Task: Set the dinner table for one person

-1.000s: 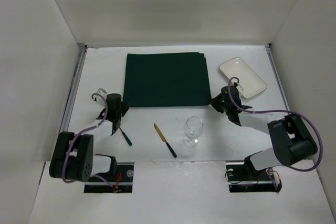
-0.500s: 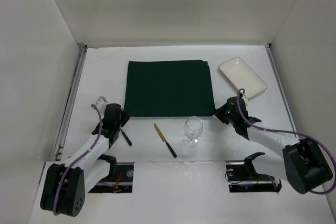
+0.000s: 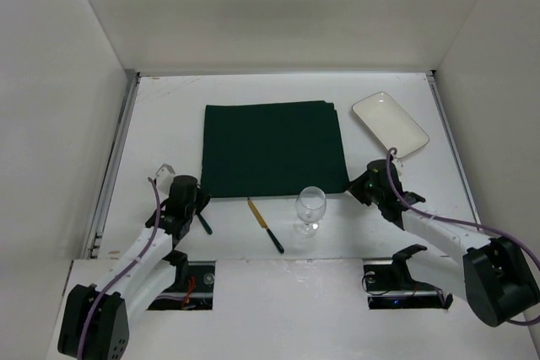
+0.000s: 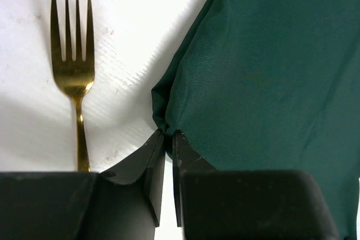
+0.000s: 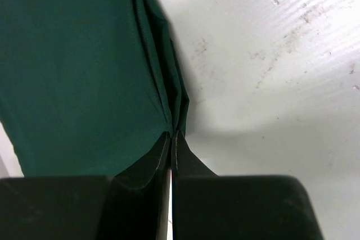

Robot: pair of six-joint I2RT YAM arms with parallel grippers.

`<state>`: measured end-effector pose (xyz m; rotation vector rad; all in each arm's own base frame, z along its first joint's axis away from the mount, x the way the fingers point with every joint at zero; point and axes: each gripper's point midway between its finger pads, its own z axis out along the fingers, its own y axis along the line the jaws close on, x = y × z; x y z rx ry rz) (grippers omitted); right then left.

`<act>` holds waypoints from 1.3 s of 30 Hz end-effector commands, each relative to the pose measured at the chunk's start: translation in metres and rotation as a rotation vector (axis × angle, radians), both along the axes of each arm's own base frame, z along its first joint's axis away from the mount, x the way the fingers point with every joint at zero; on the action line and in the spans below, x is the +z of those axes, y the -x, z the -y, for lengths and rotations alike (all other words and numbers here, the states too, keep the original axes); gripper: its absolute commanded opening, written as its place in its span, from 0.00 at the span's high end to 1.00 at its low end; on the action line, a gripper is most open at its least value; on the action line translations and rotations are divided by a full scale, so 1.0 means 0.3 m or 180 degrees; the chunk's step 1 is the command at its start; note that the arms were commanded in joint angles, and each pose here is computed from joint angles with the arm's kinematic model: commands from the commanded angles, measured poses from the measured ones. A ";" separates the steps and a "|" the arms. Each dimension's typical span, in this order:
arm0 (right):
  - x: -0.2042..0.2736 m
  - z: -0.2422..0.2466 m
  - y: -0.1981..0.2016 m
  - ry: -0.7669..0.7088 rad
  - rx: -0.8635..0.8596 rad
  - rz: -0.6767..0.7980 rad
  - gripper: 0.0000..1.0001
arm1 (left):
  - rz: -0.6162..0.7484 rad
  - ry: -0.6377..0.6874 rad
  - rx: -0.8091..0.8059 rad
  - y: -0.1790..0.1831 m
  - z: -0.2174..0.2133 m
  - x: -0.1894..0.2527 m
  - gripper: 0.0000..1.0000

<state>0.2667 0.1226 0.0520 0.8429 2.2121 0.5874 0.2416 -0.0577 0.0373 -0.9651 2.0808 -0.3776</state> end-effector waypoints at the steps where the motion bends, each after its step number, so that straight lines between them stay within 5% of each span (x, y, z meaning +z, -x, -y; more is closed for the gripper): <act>1: -0.023 0.029 0.008 0.0125 -0.0124 -0.0033 0.95 | -0.0156 -0.0091 0.0113 0.044 -0.032 -0.036 0.95; 4: -0.015 0.029 0.008 0.0157 -0.0097 -0.0026 0.90 | -0.0199 -0.0113 0.0141 0.054 -0.039 -0.043 0.92; 10: 0.033 0.044 -0.002 0.0191 -0.0150 0.0104 0.56 | 0.0040 -0.0239 0.0246 0.019 -0.069 0.054 0.71; 21: 0.263 0.129 -0.055 0.0745 -0.0315 0.0655 0.39 | 0.0677 -0.0262 -0.0028 -0.169 0.027 0.292 0.66; 25: 0.316 0.112 -0.117 0.0740 -0.0332 0.0755 0.51 | 0.0908 -0.0208 -0.0262 -0.253 0.130 0.361 0.65; 30: 0.331 0.093 -0.258 0.0696 -0.0318 0.0771 0.97 | 0.1219 -0.0135 -0.0608 -0.362 0.274 0.433 0.65; 39: 0.304 0.395 -0.392 0.0587 -0.1122 0.0796 0.96 | 0.1228 0.0231 -0.0899 -0.370 0.376 0.350 0.65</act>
